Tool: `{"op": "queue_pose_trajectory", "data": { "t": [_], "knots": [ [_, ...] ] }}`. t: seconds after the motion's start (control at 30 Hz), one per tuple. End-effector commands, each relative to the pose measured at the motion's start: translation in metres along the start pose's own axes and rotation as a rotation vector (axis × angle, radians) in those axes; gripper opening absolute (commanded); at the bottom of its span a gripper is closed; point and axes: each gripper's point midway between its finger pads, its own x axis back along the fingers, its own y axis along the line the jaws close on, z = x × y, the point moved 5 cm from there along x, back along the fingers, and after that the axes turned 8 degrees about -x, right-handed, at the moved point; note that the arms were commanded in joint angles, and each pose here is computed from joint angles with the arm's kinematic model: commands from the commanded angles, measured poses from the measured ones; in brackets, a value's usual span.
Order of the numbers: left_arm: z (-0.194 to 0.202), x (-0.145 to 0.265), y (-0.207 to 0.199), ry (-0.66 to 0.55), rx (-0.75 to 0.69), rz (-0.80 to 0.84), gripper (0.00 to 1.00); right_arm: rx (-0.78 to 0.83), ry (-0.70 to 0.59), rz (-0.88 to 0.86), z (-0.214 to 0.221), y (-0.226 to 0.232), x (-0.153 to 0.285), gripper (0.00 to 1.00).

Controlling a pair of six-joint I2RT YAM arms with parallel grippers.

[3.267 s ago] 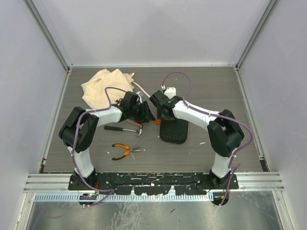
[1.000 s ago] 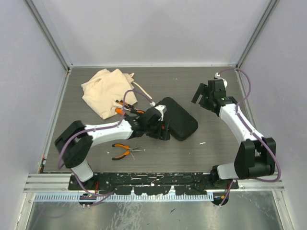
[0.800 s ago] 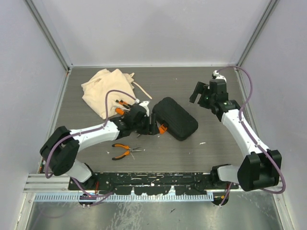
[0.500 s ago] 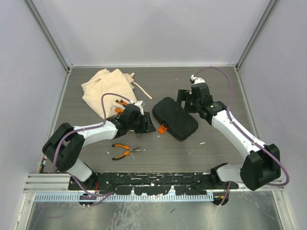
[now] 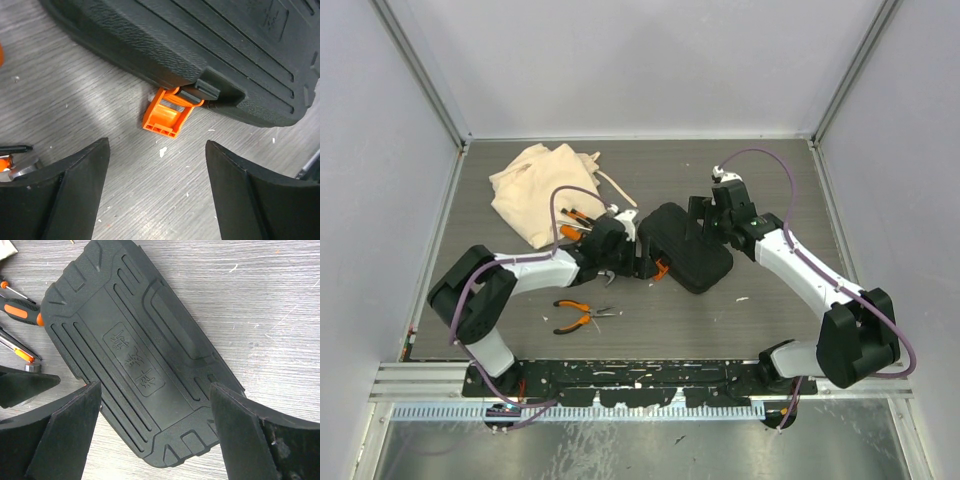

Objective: Sort the tools into containers
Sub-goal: Open the storage box at the center of the board.

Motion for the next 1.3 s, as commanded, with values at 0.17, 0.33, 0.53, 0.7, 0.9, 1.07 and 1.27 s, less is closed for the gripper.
{"op": "queue_pose_trajectory", "data": {
  "t": [0.17,0.33,0.53,0.7,0.9,1.07,1.27],
  "knots": [
    [-0.004,-0.014,-0.018,-0.095,-0.304,-0.049,0.80,-0.006,-0.029,-0.035,-0.005,0.006,0.000,0.92],
    [0.001,-0.022,-0.023,-0.097,-0.381,-0.019,0.75,-0.007,-0.021,-0.040,-0.002,0.006,-0.001,0.92],
    [0.017,-0.033,-0.019,-0.060,-0.421,-0.039,0.69,-0.008,-0.019,-0.037,0.000,0.005,0.000,0.92],
    [0.022,-0.042,-0.017,-0.061,-0.422,-0.048,0.64,-0.014,-0.019,-0.038,0.001,0.004,0.001,0.92],
    [0.030,-0.046,-0.018,-0.055,-0.429,-0.065,0.46,-0.021,-0.042,-0.024,-0.002,0.002,0.009,0.92],
    [0.028,-0.040,-0.019,-0.071,-0.428,-0.069,0.36,-0.029,-0.066,-0.017,-0.003,-0.001,0.016,0.92],
    [0.005,-0.016,-0.036,-0.135,-0.446,-0.032,0.34,-0.073,-0.123,-0.047,-0.003,-0.001,0.028,0.92]
  ]
}}
